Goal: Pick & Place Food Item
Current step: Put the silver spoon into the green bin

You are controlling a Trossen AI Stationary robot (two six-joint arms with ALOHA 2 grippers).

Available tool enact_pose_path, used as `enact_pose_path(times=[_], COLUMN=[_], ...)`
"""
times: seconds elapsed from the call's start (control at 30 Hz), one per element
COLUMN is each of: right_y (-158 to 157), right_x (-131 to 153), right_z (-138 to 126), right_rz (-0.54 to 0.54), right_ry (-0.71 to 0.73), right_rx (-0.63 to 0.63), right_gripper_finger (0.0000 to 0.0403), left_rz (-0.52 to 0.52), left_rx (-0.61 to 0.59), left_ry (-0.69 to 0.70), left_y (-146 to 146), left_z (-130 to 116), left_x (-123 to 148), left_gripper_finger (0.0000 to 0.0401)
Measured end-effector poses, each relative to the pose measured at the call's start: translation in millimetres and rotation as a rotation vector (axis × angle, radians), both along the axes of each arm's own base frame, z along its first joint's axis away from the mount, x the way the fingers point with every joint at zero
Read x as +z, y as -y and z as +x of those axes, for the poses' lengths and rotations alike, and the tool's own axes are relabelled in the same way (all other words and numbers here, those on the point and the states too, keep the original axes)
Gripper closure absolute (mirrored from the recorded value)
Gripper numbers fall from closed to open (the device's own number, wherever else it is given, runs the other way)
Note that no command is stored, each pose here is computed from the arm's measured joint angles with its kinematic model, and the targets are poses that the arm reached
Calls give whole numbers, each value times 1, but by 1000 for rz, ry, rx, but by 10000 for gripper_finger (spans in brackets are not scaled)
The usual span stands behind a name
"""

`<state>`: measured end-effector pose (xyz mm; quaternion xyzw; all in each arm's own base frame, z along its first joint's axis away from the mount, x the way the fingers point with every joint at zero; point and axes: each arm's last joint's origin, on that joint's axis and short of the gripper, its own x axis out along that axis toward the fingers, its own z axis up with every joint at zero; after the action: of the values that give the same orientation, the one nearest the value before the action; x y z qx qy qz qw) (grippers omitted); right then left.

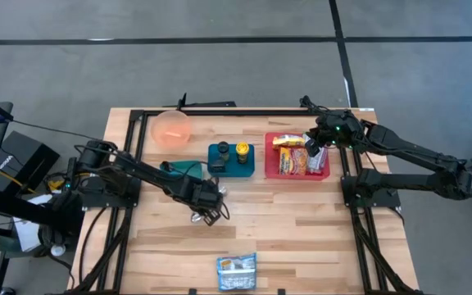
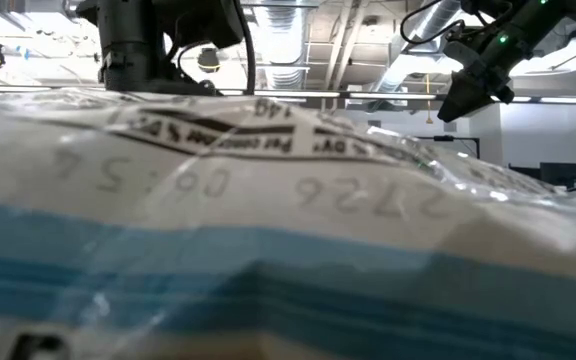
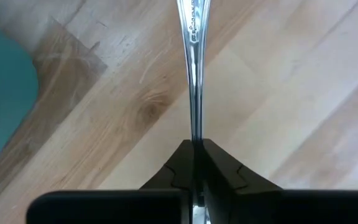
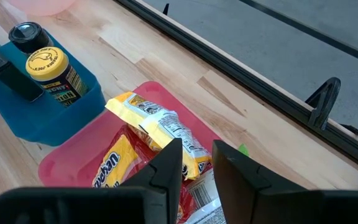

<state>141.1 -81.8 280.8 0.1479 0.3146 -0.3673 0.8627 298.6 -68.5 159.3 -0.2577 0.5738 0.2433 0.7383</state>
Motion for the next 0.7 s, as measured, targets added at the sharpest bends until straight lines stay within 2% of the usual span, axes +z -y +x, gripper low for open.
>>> enact_pose_path(times=[0.33, 0.7], right_y=[0, 0], right_x=[0, 0], right_z=[0, 0], right_rz=[0, 0], right_ry=[0, 0], right_rx=[0, 0], right_gripper_finger=[320, 320], left_rz=[-3, 54], left_rx=[-50, -236], left_ry=[92, 36], left_y=[3, -2], left_z=[-12, -38], left_x=[33, 60], left_gripper_finger=[395, 393])
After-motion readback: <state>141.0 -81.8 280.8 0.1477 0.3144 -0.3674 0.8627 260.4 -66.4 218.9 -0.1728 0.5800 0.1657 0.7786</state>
